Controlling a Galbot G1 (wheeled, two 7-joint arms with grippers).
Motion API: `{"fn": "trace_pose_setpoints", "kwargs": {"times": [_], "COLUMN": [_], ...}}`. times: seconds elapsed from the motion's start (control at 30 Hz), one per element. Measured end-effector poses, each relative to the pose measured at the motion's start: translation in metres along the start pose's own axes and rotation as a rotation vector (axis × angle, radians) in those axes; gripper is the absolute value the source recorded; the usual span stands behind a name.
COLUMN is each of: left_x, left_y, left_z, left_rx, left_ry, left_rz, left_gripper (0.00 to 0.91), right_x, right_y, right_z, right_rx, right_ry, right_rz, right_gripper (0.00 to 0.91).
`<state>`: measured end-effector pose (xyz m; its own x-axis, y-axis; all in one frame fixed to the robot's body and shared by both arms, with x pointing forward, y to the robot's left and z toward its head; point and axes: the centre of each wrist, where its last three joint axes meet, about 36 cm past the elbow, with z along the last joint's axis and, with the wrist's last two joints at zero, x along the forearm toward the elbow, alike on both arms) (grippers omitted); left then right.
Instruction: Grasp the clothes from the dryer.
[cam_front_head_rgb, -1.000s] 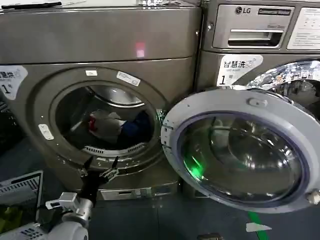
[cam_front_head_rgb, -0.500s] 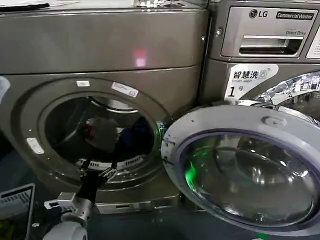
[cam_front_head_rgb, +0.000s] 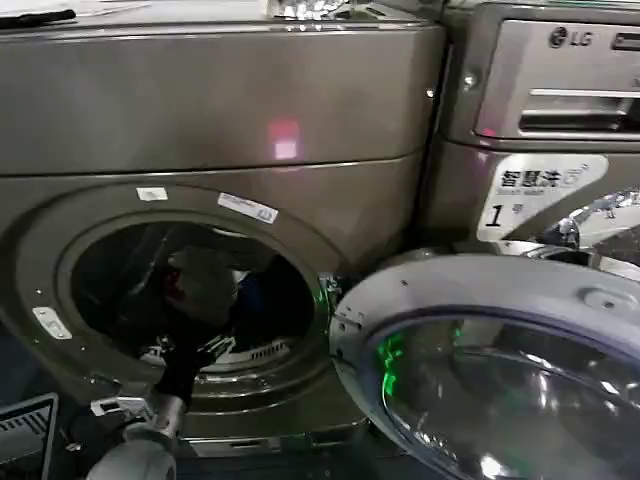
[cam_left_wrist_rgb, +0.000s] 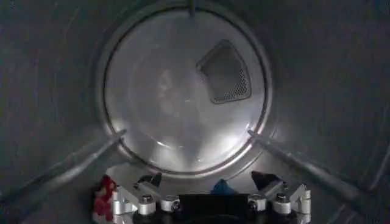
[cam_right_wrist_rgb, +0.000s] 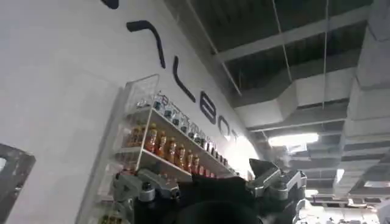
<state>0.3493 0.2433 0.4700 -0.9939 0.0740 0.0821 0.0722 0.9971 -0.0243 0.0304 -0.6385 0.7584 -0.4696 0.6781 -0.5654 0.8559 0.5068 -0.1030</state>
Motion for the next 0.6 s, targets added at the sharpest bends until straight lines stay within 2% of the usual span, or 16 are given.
{"fn": "trace_pose_setpoints", "kwargs": {"times": [0.33,0.6], "left_x": [0.0008,0.0000], "left_y": [0.0002,0.0016], "left_z": [0.0006,-0.0049], "left_rx": [-0.001,-0.003], "left_ry": [0.002,-0.022], "left_rz": [-0.001,0.006], "left_gripper": [0.907,0.907], "right_x": [0.0003,0.0036], "right_y": [0.0019,0.0031], "right_z": [0.0030,-0.0040], "right_rx": [-0.003,0.015], "right_ry": [0.003,0.009], "right_rz": [-0.008,-0.006], "right_gripper": [0.907,0.907]}}
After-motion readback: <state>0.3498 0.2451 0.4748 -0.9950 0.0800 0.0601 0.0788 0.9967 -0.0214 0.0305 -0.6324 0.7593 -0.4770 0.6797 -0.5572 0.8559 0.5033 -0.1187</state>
